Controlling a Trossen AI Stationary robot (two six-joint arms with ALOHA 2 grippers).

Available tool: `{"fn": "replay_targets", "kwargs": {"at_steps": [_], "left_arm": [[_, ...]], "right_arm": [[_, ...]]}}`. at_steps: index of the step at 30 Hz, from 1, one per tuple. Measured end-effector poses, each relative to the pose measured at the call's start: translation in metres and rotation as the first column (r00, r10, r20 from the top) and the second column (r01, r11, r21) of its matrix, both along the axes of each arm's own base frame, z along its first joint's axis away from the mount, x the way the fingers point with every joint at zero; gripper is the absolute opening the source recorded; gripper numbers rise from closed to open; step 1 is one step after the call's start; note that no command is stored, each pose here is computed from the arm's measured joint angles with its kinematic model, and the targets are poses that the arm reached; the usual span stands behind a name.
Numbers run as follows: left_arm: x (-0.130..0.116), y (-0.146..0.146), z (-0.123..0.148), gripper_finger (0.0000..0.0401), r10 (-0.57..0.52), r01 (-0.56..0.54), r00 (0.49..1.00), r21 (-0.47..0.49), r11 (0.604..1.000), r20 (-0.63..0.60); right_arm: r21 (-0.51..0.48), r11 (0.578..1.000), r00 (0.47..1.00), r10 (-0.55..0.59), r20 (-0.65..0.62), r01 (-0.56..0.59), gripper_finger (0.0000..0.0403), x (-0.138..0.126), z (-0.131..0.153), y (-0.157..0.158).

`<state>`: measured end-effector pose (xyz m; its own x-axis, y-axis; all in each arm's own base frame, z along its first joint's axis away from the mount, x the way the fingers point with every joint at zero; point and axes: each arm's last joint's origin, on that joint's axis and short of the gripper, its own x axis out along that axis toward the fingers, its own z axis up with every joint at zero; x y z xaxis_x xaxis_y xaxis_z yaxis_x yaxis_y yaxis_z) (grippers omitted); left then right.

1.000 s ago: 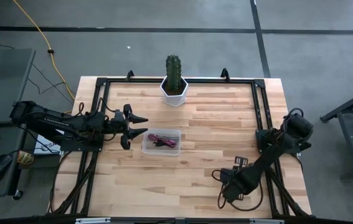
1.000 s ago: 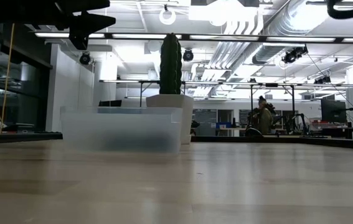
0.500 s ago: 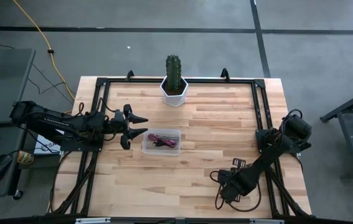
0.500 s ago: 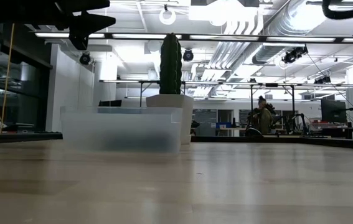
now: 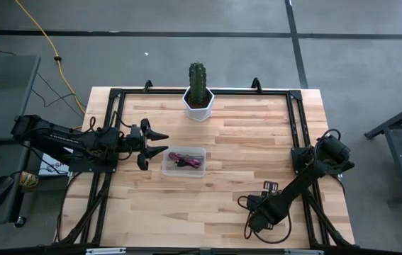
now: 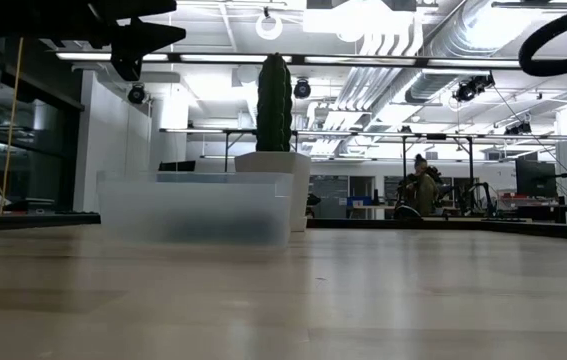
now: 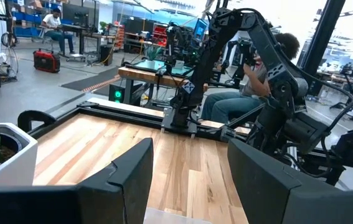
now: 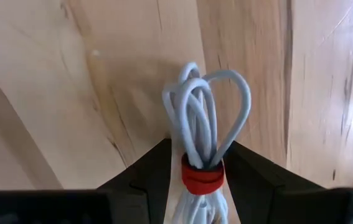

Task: Pick and place USB-C Cables
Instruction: Put the white charger cable into the transparent bin

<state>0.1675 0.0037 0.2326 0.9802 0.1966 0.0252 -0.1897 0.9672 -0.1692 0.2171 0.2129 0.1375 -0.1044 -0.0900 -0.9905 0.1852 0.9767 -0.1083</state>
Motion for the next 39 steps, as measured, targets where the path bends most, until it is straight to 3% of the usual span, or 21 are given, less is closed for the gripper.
{"fn": "replay_targets", "kwargs": {"at_steps": [12,26,39], "left_arm": [[0.0,0.0,0.0,0.0188,0.0,0.0,1.0,0.0,1.0,0.0],[0.0,0.0,0.0,0.0188,-0.001,0.001,1.0,-0.015,1.0,0.003],[0.0,0.0,0.0,0.0188,0.0,0.0,1.0,-0.015,1.0,0.003]], "right_arm": [[-0.001,1.0,1.0,0.004,0.003,-0.004,0.013,0.0002,-0.0007,0.0001],[0.007,1.0,1.0,0.007,0.006,-0.007,0.0035,0.0007,-0.0016,0.0009],[0.013,1.0,1.0,0.006,-0.002,-0.006,0.0027,0.0003,-0.0019,0.0008]]}}
